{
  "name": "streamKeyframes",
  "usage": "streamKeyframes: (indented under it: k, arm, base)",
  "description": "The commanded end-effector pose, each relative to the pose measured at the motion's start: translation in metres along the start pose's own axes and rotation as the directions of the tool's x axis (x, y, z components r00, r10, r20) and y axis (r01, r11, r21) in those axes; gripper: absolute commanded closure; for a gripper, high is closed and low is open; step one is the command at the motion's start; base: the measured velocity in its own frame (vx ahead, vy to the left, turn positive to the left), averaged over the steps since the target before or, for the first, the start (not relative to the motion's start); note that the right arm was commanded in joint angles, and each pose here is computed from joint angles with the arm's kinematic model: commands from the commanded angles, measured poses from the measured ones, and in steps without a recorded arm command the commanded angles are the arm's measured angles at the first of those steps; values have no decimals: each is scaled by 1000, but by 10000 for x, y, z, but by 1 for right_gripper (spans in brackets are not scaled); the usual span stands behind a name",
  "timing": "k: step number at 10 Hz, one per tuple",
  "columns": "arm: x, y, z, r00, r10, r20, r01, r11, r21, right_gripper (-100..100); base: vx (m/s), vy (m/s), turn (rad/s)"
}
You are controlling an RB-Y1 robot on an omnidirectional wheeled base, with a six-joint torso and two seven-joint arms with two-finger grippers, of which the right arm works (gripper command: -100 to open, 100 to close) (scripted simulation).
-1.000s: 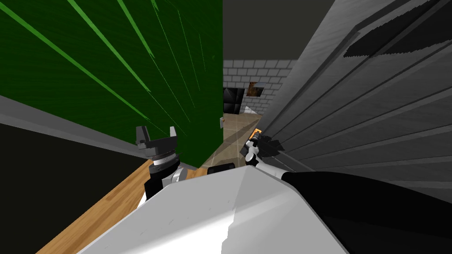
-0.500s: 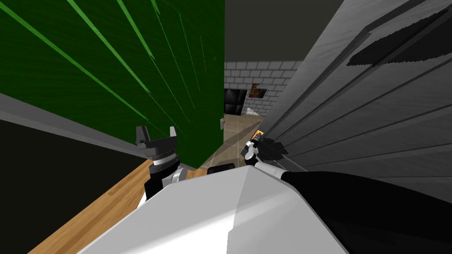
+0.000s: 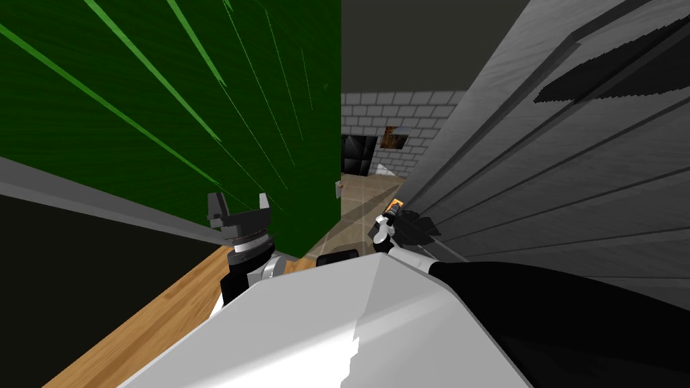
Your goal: Push the door open
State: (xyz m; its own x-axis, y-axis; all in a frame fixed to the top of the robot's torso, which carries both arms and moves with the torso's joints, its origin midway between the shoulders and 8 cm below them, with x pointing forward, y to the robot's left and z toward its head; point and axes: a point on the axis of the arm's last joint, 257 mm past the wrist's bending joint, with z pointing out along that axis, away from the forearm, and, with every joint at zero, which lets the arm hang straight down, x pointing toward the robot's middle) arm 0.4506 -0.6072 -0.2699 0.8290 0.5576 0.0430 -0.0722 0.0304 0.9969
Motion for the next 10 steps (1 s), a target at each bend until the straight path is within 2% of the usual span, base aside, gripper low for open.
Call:
streamKeyframes:
  k: [1,2,4,6,7,10]
  arm:
    - [-203,107,39,999,-10,50,11,1000,-25,100]
    - [-268,80,17,997,-13,74,15,1000,-18,100]
    - [-268,80,17,997,-13,74,15,1000,-18,100]
    - [-392,20,-36,993,-22,119,22,1000,-2,100]
    - [-392,20,-36,993,-22,119,22,1000,-2,100]
    - [-540,-73,-121,984,-35,174,32,999,24,100]
  base:
    - [20,-19,67]
    - [47,-60,84]
    - [32,-45,23]
    - [53,-59,59]
    - [48,-56,48]
    - [66,-56,53]
